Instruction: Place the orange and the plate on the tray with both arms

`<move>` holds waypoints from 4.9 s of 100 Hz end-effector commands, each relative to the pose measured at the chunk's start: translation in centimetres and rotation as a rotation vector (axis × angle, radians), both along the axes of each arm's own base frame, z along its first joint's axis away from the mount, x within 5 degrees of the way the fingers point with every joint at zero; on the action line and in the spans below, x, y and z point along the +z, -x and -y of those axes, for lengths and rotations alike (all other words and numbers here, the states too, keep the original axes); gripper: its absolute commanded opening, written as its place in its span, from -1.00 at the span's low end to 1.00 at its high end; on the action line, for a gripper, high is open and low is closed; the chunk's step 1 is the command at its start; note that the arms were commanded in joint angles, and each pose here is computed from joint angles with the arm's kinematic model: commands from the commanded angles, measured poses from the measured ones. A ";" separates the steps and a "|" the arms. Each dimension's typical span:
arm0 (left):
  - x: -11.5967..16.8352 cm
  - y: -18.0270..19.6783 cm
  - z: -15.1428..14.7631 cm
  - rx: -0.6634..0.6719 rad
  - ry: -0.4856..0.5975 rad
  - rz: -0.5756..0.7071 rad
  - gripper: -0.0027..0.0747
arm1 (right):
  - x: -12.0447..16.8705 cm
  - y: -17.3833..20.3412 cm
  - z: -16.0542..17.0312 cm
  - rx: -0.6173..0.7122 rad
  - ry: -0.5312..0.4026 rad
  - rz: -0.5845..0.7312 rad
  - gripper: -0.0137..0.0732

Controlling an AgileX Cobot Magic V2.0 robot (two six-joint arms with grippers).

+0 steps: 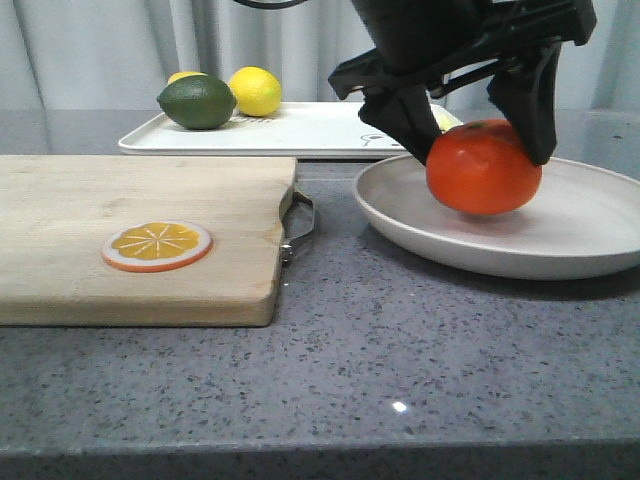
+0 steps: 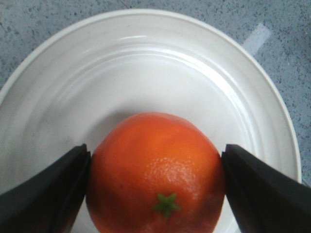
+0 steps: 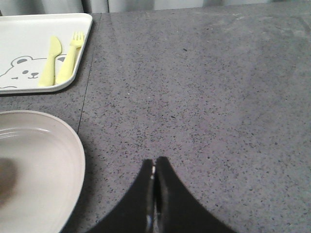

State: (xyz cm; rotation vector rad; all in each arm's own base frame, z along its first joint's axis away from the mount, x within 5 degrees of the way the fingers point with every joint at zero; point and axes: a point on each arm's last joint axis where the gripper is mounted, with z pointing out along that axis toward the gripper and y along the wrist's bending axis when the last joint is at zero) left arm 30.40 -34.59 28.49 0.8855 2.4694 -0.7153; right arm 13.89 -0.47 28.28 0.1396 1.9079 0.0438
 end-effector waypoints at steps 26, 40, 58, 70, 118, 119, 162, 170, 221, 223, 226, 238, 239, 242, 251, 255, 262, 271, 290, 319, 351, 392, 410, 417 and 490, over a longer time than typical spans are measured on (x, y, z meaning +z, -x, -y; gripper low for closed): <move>4.1 0.6 -0.1 0.010 0.118 0.080 0.55 | 1.8 -0.4 0.0 0.008 0.012 0.099 -0.83; 4.1 0.6 -0.1 0.010 0.118 0.080 0.55 | 1.8 -0.4 0.0 0.008 0.012 0.099 -0.83; 5.0 0.6 -0.1 0.009 0.138 0.098 0.55 | 1.8 -0.4 0.0 0.008 0.012 0.099 -0.83; 6.5 0.7 -0.2 0.005 0.167 0.128 0.53 | 1.8 -0.4 0.0 0.008 0.012 0.099 -0.83; 10.4 1.0 -3.3 0.031 0.162 0.231 -0.11 | 1.1 -0.2 0.0 0.001 0.012 0.020 -0.83; 10.5 1.0 -3.3 0.031 0.163 0.230 -0.13 | 1.1 -0.2 0.0 0.001 0.012 0.018 -0.83; 12.2 3.2 -11.4 0.174 0.168 0.338 -0.80 | 2.7 -0.2 0.1 -0.005 0.016 0.013 -0.83; 12.1 4.2 -13.0 0.200 0.176 0.352 -0.97 | 2.6 -0.2 0.1 -0.005 0.016 0.008 -0.83; 8.6 12.9 -22.9 0.354 0.216 0.442 -0.98 | 2.7 -2.5 -1.2 0.070 0.018 -0.136 -0.83; 8.4 13.3 -23.2 0.358 0.217 0.448 -0.98 | 2.8 -2.6 -1.2 0.073 0.017 -0.142 -0.83; 8.1 13.8 -23.6 0.365 0.223 0.458 -0.98 | 2.8 -2.8 -1.3 0.078 0.017 -0.160 -0.83; 6.9 15.8 -25.0 0.383 0.243 0.487 -0.98 | 3.5 -3.9 -1.8 0.095 0.015 -0.207 -0.83; 6.7 16.0 -25.1 0.385 0.245 0.490 -0.98 | 3.6 -4.0 -1.8 0.096 0.015 -0.210 -0.83; 6.5 16.5 -25.4 0.386 0.251 0.497 -0.98 | 3.7 -4.3 -2.0 0.101 0.016 -0.226 -0.83; 5.7 17.7 -26.2 0.392 0.268 0.515 -0.98 | 4.2 -5.1 -2.3 0.112 0.017 -0.263 -0.82; 5.4 18.2 -26.4 0.393 0.271 0.520 -0.98 | 4.4 -5.6 -2.4 0.115 0.015 -0.283 -0.81; 5.0 18.8 -26.8 0.394 0.277 0.527 -0.98 | 4.6 -6.3 -2.6 0.118 0.015 -0.312 -0.82; 4.5 19.2 -27.0 0.394 0.277 0.526 -0.98 | 4.9 -7.2 -2.9 0.120 0.007 -0.349 -0.80; 4.4 19.2 -27.1 0.394 0.276 0.526 -0.98 | 4.8 -9.1 -3.4 0.138 -0.016 -0.428 -0.31; 4.4 19.2 -27.1 0.395 0.277 0.527 -0.98 | 3.7 -11.5 -4.3 0.152 -0.091 -0.546 0.15; 4.4 19.2 -27.1 0.395 0.277 0.527 -0.98 | 2.5 -13.4 -4.7 0.151 -0.106 -0.609 0.15; 4.4 19.2 -27.1 0.395 0.277 0.527 -0.98 | 0.4 -14.6 -4.9 0.145 -0.109 -0.686 0.14; 4.4 19.2 -27.1 0.395 0.277 0.527 -0.98 | 0.3 -14.7 -4.9 0.145 -0.109 -0.687 0.14; 4.4 19.2 -27.1 0.395 0.277 0.527 -0.98 | 0.1 -14.8 -4.9 0.144 -0.109 -0.694 0.10; 4.4 19.2 -27.1 0.395 0.277 0.527 -0.98 | -0.6 -15.1 -5.0 0.142 -0.126 -0.721 -0.82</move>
